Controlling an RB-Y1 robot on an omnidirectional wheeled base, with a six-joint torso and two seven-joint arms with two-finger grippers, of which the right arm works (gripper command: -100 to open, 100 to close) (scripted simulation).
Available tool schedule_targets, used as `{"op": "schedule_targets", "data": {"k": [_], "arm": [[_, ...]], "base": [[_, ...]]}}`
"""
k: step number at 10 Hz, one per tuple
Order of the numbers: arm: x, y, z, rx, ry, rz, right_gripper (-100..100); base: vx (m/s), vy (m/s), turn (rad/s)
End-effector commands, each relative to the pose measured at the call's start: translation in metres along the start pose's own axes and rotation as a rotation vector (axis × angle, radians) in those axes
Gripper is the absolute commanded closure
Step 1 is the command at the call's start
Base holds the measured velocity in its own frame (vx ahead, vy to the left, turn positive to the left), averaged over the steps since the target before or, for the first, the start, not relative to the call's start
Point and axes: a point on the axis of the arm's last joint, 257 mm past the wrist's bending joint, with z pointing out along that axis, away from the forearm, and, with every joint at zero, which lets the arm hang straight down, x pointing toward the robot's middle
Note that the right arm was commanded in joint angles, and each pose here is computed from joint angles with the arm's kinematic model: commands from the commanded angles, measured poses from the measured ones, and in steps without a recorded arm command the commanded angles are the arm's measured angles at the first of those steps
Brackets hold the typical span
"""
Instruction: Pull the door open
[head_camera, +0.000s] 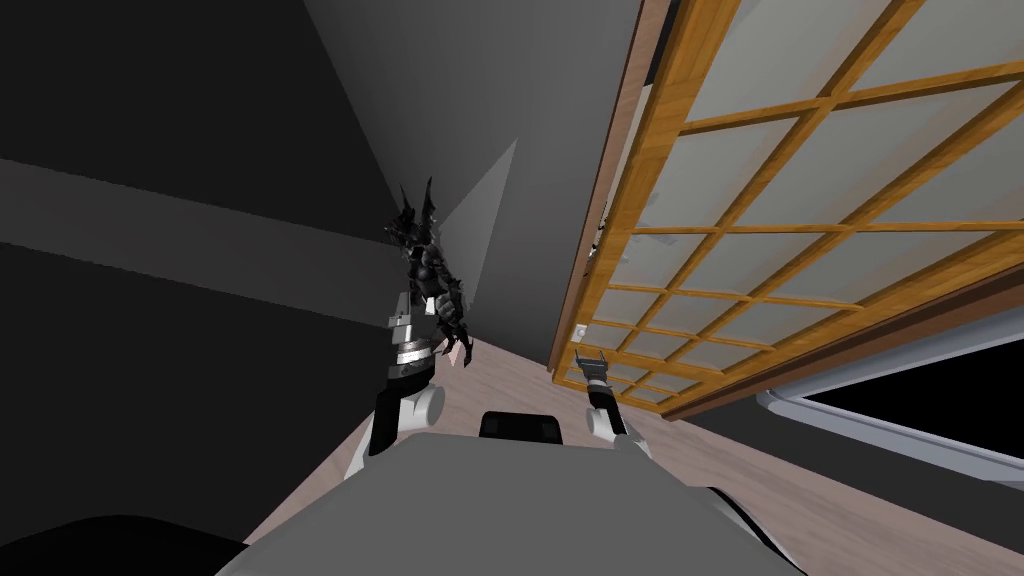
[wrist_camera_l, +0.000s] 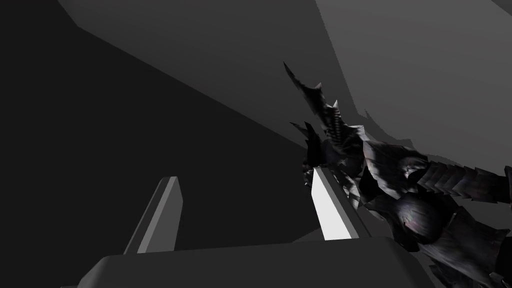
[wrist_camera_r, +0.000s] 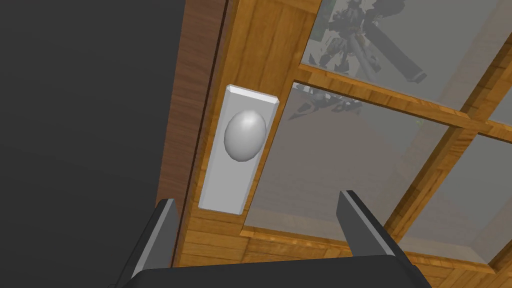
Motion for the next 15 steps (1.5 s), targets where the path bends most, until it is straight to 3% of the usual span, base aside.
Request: {"op": "schedule_targets", "data": {"k": [1,7,9,10,15], "arm": [[0.001,-0.004,0.0022,0.0,-0.004,0.064,-100],[0.002,-0.013,0.0073,-0.002,-0.013,0.249,-100],[0.003,-0.015,0.0085,-0.002,-0.016,0.292,-100],[0.003,-0.015,0.0081,-0.002,-0.015,0.276,-100],[-0.013,0.034,-0.0023,-0.054,-0.023,0.281,-100]], "base": [[-0.066,-0.019,0.031],[-0.054,-0.012,0.016],[-0.038,-0.013,0.01],[-0.017,-0.004,0.002],[0.172,0.008,0.103]]}}
